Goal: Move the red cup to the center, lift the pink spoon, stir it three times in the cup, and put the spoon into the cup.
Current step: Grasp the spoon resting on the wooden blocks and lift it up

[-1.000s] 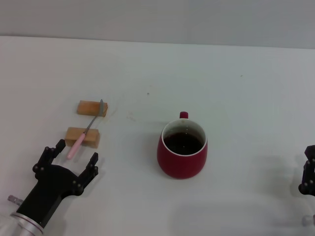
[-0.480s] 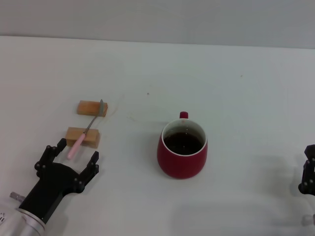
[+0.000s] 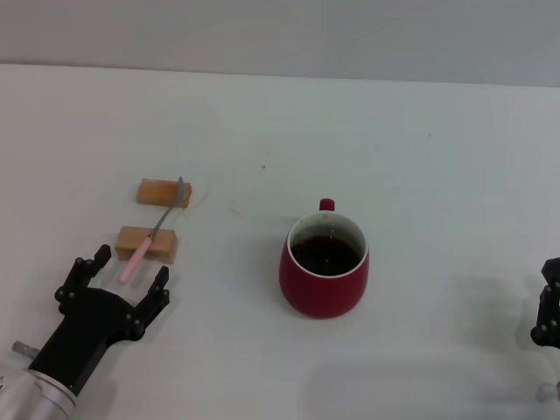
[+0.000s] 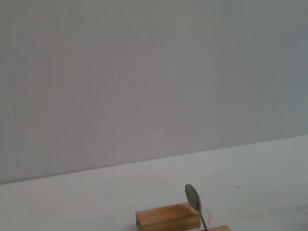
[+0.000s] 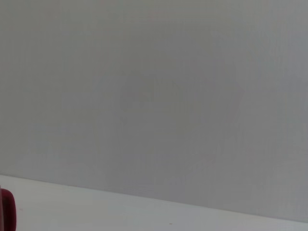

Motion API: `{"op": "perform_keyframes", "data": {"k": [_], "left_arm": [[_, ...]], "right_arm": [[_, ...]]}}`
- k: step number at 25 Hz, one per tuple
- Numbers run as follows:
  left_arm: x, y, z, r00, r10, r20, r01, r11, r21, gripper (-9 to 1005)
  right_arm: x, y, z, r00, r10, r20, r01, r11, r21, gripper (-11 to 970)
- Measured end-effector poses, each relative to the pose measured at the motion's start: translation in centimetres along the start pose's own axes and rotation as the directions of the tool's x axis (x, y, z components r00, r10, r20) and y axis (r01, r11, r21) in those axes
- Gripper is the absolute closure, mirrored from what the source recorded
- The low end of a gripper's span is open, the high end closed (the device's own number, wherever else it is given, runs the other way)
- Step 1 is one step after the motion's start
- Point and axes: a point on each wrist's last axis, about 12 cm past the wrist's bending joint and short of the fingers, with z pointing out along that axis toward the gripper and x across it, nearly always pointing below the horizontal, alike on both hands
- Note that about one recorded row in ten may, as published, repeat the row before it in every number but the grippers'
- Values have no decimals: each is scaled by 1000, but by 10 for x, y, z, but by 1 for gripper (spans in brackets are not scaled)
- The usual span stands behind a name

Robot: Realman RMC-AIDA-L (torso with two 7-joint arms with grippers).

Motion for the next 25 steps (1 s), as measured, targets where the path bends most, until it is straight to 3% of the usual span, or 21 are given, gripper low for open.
{"op": "perform_keyframes", "data": {"k": [15,25], "left_arm": [[1,0,-2,1000,-1,-7,1,1000,-2,267],[2,0,-2,1000,-1,-14,1,1000,-1,262]], "right_arm": [[0,0,0,1000,3,-1,-3,1000,1,959],[0,2,-1,1000,3,-3,-3,1000,-11,960]]}}
